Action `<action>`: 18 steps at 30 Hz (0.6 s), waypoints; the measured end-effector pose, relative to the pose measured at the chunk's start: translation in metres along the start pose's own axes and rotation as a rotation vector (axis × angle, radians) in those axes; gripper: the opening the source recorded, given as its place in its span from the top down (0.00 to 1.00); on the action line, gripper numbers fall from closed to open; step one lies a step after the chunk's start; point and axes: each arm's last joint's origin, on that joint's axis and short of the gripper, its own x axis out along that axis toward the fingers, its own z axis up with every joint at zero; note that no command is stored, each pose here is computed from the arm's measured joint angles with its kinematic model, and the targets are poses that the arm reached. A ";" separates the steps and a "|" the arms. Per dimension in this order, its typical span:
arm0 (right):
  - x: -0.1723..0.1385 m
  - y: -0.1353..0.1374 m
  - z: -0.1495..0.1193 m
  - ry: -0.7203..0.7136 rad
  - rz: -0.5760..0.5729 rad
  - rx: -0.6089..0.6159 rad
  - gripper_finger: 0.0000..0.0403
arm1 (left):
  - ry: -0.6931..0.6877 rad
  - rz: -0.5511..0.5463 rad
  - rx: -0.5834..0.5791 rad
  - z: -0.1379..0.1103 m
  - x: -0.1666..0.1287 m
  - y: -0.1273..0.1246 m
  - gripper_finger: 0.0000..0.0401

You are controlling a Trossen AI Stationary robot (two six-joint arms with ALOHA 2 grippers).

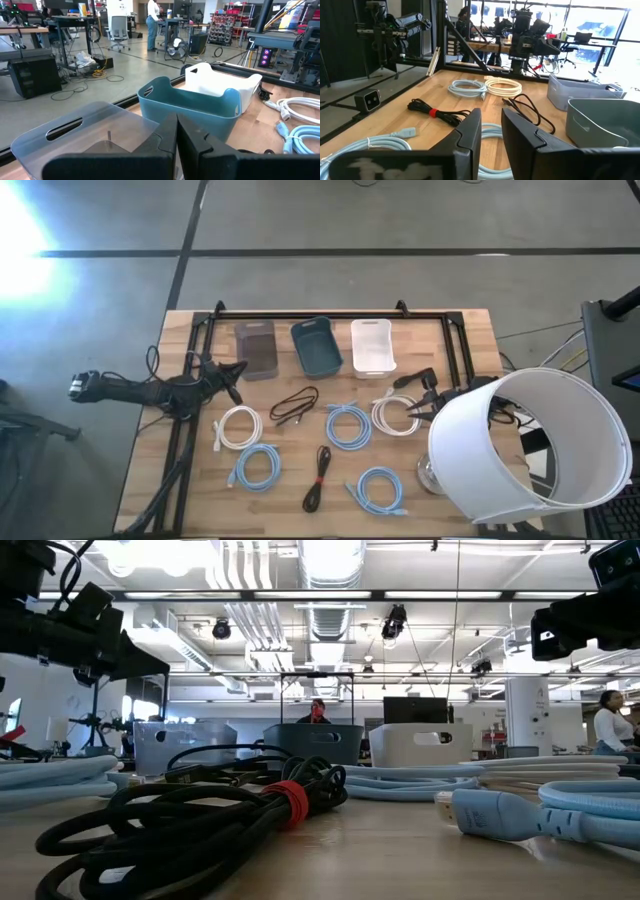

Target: Sort HDMI cables

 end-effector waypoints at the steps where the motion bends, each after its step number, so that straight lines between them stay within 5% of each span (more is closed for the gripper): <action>1: 0.000 0.000 0.000 0.000 0.000 0.000 0.81 | 0.000 0.000 0.000 0.000 0.000 0.000 0.97; 18: 0.000 0.000 0.000 0.001 0.000 0.000 0.80 | 0.000 0.000 0.000 0.000 0.000 0.000 0.97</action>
